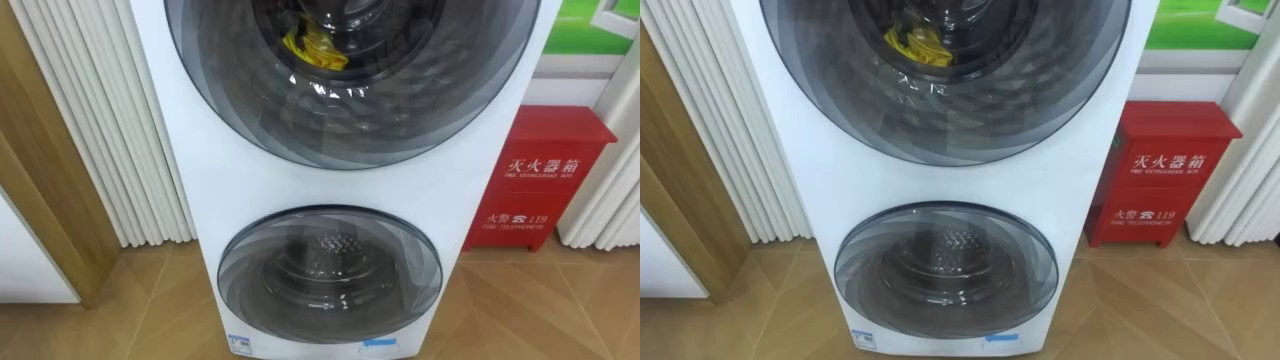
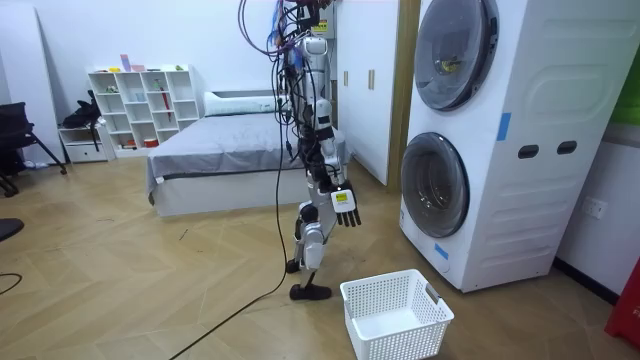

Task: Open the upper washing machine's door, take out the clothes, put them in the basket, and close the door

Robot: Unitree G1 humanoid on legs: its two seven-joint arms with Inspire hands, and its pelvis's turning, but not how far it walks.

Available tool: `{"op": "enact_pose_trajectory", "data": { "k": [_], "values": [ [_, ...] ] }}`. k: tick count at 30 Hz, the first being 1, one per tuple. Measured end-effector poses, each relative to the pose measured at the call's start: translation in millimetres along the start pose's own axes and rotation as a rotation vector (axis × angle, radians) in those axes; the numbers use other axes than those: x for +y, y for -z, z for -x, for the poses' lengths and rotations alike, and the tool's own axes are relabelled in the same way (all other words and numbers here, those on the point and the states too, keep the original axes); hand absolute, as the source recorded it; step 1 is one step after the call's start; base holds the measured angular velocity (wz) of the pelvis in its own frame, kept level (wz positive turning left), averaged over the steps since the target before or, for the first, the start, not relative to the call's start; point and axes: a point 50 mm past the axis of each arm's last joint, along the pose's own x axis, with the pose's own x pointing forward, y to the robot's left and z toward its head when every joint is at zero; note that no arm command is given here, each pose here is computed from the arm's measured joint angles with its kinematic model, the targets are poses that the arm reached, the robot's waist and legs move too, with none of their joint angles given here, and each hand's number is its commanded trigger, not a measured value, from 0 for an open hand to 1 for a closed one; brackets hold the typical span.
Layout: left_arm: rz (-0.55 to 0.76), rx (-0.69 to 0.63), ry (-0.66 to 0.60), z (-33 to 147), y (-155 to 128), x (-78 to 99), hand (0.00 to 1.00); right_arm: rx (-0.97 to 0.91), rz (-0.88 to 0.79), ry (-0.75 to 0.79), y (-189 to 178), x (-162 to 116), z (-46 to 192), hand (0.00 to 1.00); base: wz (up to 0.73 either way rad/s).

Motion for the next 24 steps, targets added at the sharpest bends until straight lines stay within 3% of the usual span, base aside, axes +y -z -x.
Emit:
{"op": "enact_pose_trajectory", "data": {
  "k": [19, 24],
  "values": [
    [0.008, 0.002, 0.029, -0.2, 0.8, 0.2, 0.0, -0.014, -0.006, 0.005, -4.1, 1.0, -0.4, 0.0, 0.0],
    [0.012, -0.029, 0.044, -0.1, -4.1, 0.4, 0.0, -0.165, -0.007, -0.015, -44.5, 13.7, 1.2, 0.0, -0.04]
  ]
}}
